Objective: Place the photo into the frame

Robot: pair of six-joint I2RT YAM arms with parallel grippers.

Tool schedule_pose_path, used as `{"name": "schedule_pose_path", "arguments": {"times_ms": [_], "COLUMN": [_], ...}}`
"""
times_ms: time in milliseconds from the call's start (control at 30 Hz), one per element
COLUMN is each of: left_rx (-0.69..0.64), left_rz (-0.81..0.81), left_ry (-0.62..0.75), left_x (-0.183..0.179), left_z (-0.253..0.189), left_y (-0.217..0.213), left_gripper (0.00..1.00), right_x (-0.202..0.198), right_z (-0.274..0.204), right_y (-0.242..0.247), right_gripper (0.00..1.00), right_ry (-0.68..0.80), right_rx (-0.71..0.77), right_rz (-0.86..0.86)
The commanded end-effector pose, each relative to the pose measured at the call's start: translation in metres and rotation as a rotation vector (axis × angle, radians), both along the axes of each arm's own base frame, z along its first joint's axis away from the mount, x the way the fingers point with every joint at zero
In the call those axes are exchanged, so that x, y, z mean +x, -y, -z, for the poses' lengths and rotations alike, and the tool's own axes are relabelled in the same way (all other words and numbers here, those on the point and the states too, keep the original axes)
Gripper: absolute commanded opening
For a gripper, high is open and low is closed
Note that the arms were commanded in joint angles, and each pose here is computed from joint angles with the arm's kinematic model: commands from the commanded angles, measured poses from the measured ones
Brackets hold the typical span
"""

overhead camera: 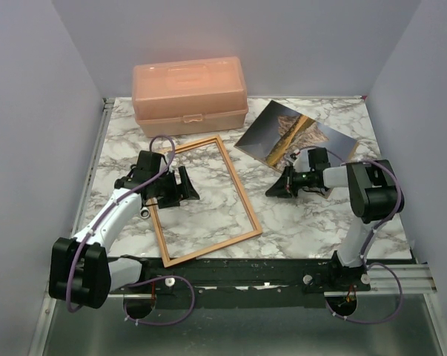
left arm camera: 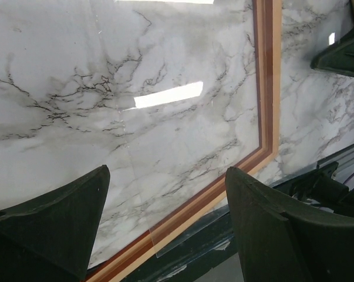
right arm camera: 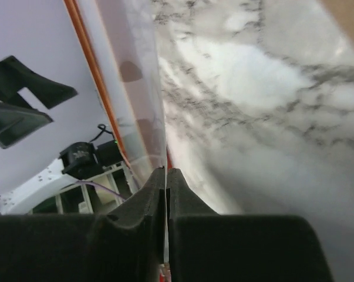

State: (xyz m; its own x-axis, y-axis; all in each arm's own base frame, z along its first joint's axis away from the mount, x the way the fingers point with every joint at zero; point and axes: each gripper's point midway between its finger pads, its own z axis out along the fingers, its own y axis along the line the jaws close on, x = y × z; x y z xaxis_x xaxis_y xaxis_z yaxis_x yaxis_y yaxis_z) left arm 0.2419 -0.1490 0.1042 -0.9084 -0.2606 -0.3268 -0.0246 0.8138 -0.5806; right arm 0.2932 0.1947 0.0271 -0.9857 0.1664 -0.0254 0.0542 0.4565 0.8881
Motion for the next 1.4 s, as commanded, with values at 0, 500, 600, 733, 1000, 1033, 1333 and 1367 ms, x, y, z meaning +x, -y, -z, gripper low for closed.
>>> {"name": "schedule_pose_path", "arguments": {"times_ms": [0, 500, 600, 733, 1000, 1033, 1333, 1367], "left_rx": [-0.024, -0.075, -0.08, -0.085, -0.079, -0.07, 0.058, 0.077], "left_rz": [0.007, 0.06, 0.09, 0.135, 0.236, 0.243, 0.274, 0.277], "left_ry": [-0.016, -0.061, -0.084, -0.121, -0.153, -0.163, -0.201, -0.199], "left_x": [-0.001, 0.008, 0.012, 0.018, 0.025, 0.024, 0.025, 0.025], "left_z": [0.007, 0.018, 0.024, 0.033, 0.044, 0.048, 0.079, 0.082], "left_y": [0.003, 0.037, 0.056, 0.087, 0.15, 0.155, 0.184, 0.186], "left_gripper": [0.81, 0.81, 0.81, 0.81, 0.81, 0.81, 0.71, 0.68], "right_x": [0.009, 0.028, 0.026, 0.019, 0.003, 0.002, -0.002, -0.003], "right_z": [-0.029, -0.212, -0.248, -0.286, -0.329, -0.331, -0.34, -0.343], "right_y": [0.004, 0.046, 0.07, 0.093, 0.113, 0.114, 0.117, 0.118], "right_gripper": [0.01, 0.0, 0.0, 0.01, 0.01, 0.01, 0.0, 0.01], "right_ry": [0.09, 0.493, 0.561, 0.64, 0.742, 0.744, 0.761, 0.767], "right_rx": [-0.067, -0.31, -0.419, -0.507, -0.544, -0.546, -0.544, -0.546], "right_rz": [0.026, 0.28, 0.396, 0.499, 0.613, 0.616, 0.639, 0.648]}}
